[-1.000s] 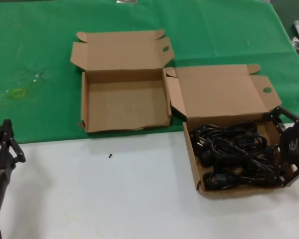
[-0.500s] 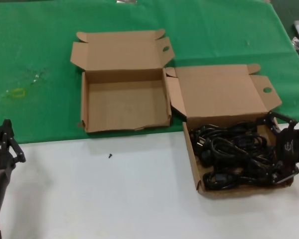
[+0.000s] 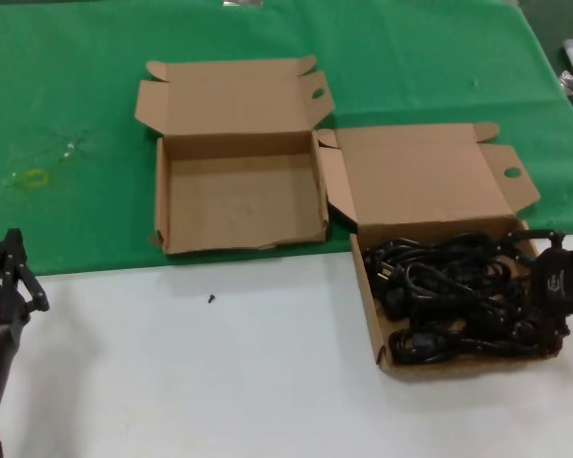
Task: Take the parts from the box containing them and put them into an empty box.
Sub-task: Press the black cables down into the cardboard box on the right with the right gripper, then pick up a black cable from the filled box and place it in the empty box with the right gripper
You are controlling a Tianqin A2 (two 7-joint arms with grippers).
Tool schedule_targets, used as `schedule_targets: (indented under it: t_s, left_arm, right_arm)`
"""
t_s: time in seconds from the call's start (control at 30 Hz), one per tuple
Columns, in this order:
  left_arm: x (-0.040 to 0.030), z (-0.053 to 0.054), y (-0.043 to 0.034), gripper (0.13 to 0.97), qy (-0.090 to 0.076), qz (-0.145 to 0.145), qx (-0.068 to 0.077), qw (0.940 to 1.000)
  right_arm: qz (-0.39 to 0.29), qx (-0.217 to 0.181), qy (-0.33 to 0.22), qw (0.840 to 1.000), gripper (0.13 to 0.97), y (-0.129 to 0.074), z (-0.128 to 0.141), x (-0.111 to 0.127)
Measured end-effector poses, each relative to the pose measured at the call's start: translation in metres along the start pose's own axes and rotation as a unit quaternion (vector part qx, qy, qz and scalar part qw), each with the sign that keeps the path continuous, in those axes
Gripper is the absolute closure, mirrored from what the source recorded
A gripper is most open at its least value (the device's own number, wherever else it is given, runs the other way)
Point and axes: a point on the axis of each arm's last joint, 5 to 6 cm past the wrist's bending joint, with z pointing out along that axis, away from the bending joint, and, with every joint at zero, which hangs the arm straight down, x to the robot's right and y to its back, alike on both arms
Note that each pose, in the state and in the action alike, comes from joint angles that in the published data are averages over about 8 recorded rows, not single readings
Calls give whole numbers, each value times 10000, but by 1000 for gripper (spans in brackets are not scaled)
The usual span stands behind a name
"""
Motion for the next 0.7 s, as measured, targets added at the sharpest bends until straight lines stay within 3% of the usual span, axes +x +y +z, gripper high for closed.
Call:
schedule_targets:
  t_s: [0.23, 0.53, 0.7]
  left_arm:
    - [0, 0, 0, 954, 0, 1, 0, 10000]
    - [0, 0, 0, 954, 0, 1, 0, 10000]
    - [0, 0, 0, 954, 0, 1, 0, 10000]
  right_arm:
    - [0, 4, 8, 10000, 638, 9, -3, -3]
    - [-9, 17, 23, 10000, 813, 17, -19, -6]
    - [-11, 16, 53, 10000, 823, 20, -44, 5]
